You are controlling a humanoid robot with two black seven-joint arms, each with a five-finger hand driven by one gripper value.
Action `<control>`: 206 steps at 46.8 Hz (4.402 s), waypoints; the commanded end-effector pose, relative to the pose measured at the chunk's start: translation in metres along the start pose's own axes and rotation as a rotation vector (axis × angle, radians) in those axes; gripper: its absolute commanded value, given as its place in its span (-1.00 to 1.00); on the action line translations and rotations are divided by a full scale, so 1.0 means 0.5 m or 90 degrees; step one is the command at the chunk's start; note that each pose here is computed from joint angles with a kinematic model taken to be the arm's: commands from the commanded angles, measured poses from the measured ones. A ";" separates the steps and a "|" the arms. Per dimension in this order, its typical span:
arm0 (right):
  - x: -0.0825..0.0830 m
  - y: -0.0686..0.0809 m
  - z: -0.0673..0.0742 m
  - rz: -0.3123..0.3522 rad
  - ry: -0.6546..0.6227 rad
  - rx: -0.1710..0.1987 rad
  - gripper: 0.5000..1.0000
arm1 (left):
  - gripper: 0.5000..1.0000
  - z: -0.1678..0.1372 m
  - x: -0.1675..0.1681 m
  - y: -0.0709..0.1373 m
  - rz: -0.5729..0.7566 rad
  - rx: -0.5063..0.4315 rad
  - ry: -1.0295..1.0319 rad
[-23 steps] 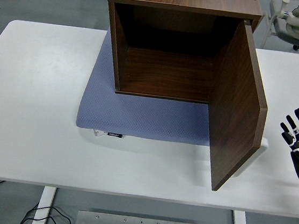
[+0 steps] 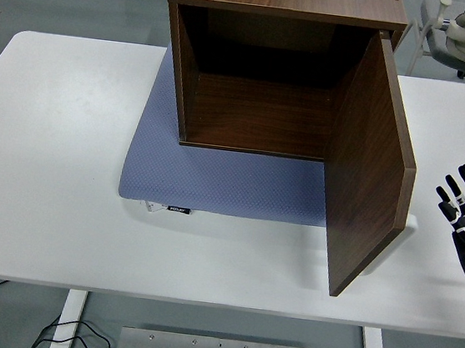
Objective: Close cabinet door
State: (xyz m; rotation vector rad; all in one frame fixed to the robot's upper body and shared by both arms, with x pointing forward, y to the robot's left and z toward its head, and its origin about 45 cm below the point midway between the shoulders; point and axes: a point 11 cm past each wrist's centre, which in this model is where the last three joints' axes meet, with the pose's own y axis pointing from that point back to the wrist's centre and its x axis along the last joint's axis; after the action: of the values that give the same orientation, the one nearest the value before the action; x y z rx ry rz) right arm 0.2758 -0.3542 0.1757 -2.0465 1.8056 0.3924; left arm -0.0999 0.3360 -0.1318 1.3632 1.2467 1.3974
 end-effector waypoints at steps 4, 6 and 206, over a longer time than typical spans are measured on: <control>0.000 -0.001 -0.001 0.000 0.000 0.000 1.00 | 1.00 0.001 0.000 0.000 -0.001 -0.001 -0.001; 0.000 0.000 0.001 0.000 -0.001 0.000 1.00 | 1.00 0.001 0.000 0.000 -0.001 -0.001 0.000; -0.235 0.120 0.112 -0.379 -0.036 -0.096 1.00 | 1.00 -0.001 0.000 0.000 -0.001 0.000 -0.001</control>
State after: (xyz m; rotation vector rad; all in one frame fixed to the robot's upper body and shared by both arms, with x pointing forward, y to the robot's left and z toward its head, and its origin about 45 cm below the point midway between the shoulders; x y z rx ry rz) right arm 0.2016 -0.2339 0.1730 -2.5203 1.0797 0.4092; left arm -0.1002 0.3359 -0.1318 1.3632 1.2471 1.3958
